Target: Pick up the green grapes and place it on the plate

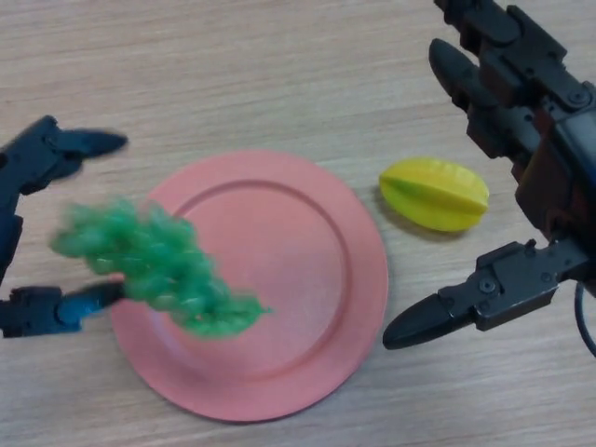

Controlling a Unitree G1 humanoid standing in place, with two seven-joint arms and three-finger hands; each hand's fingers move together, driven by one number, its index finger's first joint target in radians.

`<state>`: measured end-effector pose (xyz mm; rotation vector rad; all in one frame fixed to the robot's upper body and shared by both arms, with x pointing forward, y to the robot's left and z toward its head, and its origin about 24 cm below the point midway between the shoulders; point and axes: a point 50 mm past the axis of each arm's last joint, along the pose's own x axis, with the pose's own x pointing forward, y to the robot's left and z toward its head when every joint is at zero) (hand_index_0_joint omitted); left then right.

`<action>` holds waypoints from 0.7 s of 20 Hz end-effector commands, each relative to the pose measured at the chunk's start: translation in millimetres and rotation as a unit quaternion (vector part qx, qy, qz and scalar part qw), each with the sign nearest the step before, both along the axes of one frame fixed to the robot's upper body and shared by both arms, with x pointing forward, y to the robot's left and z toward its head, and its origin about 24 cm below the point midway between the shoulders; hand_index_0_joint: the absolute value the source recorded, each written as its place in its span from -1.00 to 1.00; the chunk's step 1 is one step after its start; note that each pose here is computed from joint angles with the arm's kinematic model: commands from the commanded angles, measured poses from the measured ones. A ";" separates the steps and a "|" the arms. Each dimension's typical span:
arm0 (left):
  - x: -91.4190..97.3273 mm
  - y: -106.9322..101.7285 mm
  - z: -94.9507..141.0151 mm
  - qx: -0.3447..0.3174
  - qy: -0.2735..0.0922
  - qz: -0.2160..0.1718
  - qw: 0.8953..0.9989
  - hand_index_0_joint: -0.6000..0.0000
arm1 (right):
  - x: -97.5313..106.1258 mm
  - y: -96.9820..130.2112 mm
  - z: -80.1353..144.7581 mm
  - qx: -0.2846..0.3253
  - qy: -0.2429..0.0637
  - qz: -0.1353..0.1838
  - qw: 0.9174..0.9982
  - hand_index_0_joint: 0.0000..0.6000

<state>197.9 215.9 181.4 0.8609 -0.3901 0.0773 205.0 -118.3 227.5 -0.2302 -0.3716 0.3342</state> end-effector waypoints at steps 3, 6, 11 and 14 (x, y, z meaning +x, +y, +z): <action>-16.7 0.6 31.7 0.032 -0.109 -0.009 0.993 1.00 | -11.5 -7.9 27.8 0.029 -0.112 -0.013 0.993 -1.00; -22.4 0.7 43.0 -0.010 -0.143 -0.047 0.989 1.00 | -11.3 -5.9 27.7 0.030 -0.112 -0.010 0.993 -1.00; -17.0 22.9 67.8 -0.152 -0.180 -0.107 0.966 1.00 | -11.1 -3.5 26.6 0.027 -0.115 -0.012 0.993 -1.00; -16.9 24.3 72.0 -0.257 -0.156 -0.155 0.941 1.00 | -10.8 -2.3 26.5 0.026 -0.116 -0.014 0.993 -1.00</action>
